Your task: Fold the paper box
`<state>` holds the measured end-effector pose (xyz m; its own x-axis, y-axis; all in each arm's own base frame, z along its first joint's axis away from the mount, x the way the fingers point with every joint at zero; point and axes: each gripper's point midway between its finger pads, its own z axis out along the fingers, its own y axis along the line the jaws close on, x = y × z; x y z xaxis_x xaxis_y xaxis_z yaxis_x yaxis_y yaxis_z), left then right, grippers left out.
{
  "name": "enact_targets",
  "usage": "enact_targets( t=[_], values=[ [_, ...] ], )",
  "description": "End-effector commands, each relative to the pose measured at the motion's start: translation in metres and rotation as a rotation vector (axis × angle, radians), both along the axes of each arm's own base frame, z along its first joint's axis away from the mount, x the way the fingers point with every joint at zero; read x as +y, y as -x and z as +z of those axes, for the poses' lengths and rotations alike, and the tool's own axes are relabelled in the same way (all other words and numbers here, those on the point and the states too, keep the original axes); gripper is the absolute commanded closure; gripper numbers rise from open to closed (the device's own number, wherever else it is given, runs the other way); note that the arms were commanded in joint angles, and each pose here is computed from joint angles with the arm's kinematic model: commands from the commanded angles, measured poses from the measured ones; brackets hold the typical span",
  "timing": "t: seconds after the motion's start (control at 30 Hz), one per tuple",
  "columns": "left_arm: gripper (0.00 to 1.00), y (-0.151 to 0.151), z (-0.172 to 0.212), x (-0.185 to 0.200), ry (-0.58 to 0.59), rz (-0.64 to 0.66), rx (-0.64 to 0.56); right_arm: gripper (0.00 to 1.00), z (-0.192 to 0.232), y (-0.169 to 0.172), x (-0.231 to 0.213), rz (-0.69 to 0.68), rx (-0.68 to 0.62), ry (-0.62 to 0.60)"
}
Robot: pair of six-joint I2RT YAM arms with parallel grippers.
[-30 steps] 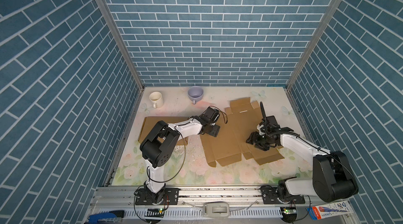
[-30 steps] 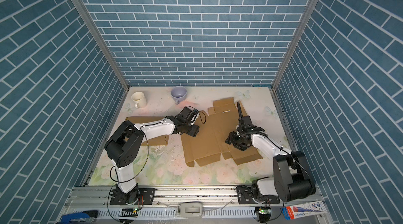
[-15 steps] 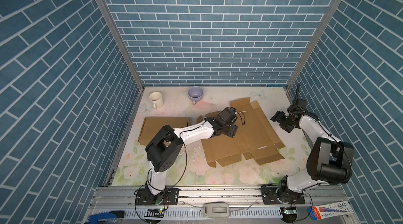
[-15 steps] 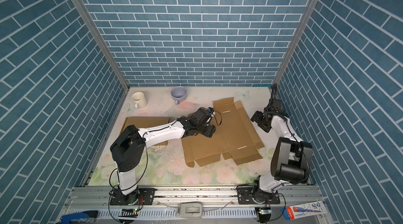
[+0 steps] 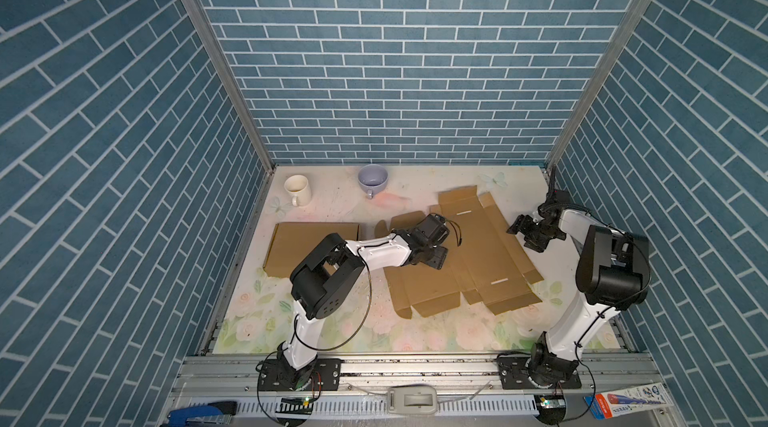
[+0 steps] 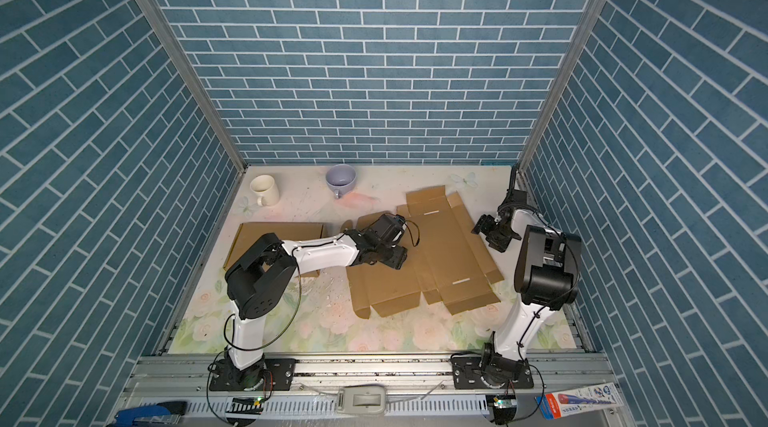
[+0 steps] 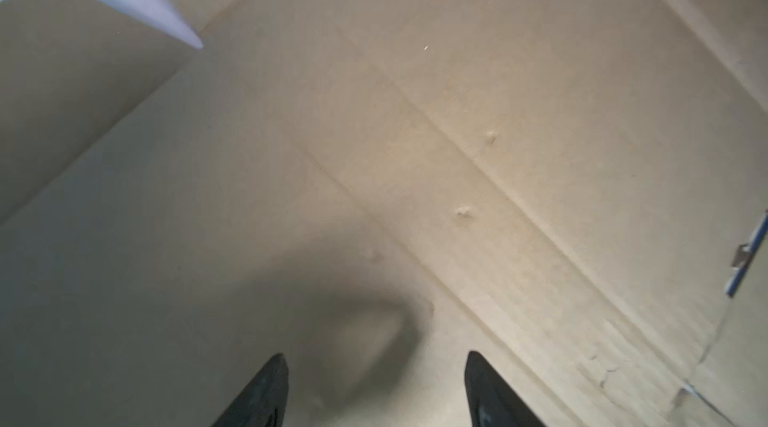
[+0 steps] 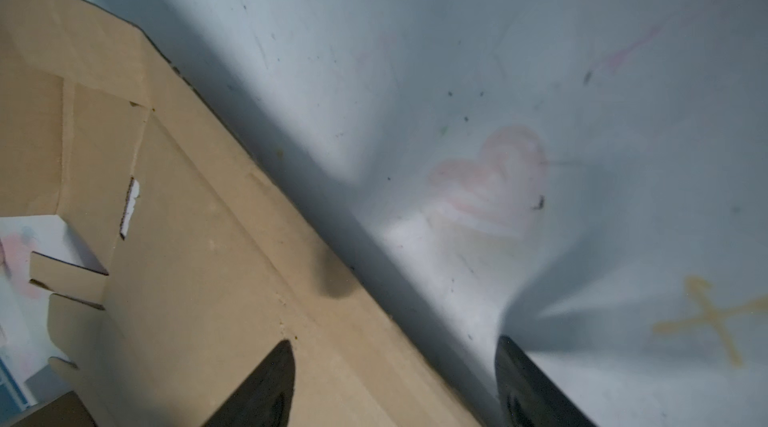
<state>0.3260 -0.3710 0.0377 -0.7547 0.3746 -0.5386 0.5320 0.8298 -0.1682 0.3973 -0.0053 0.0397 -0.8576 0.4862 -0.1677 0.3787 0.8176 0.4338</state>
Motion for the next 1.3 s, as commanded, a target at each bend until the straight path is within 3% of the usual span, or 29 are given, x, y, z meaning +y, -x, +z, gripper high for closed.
enact_targets(
  t=[0.0,0.47,0.77,1.1,1.27],
  values=[
    [0.31,-0.002,-0.010,0.007,-0.007,0.020,0.006,0.30,0.001,0.009,0.013,0.048,-0.002,-0.057],
    [0.32,0.002,-0.028,0.016,-0.033,0.025,0.028,0.42,0.019,0.053,0.029,0.114,-0.003,-0.006],
    [0.32,0.004,-0.037,0.018,-0.042,0.028,0.046,0.59,0.005,0.051,0.028,0.228,0.069,0.195],
    [0.32,0.009,-0.049,0.021,-0.055,0.031,0.070,0.68,-0.004,0.029,0.039,0.358,0.096,0.376],
    [0.32,0.010,-0.042,0.021,-0.042,0.029,0.065,0.86,0.010,0.018,0.043,0.427,0.055,0.517]
  ],
)
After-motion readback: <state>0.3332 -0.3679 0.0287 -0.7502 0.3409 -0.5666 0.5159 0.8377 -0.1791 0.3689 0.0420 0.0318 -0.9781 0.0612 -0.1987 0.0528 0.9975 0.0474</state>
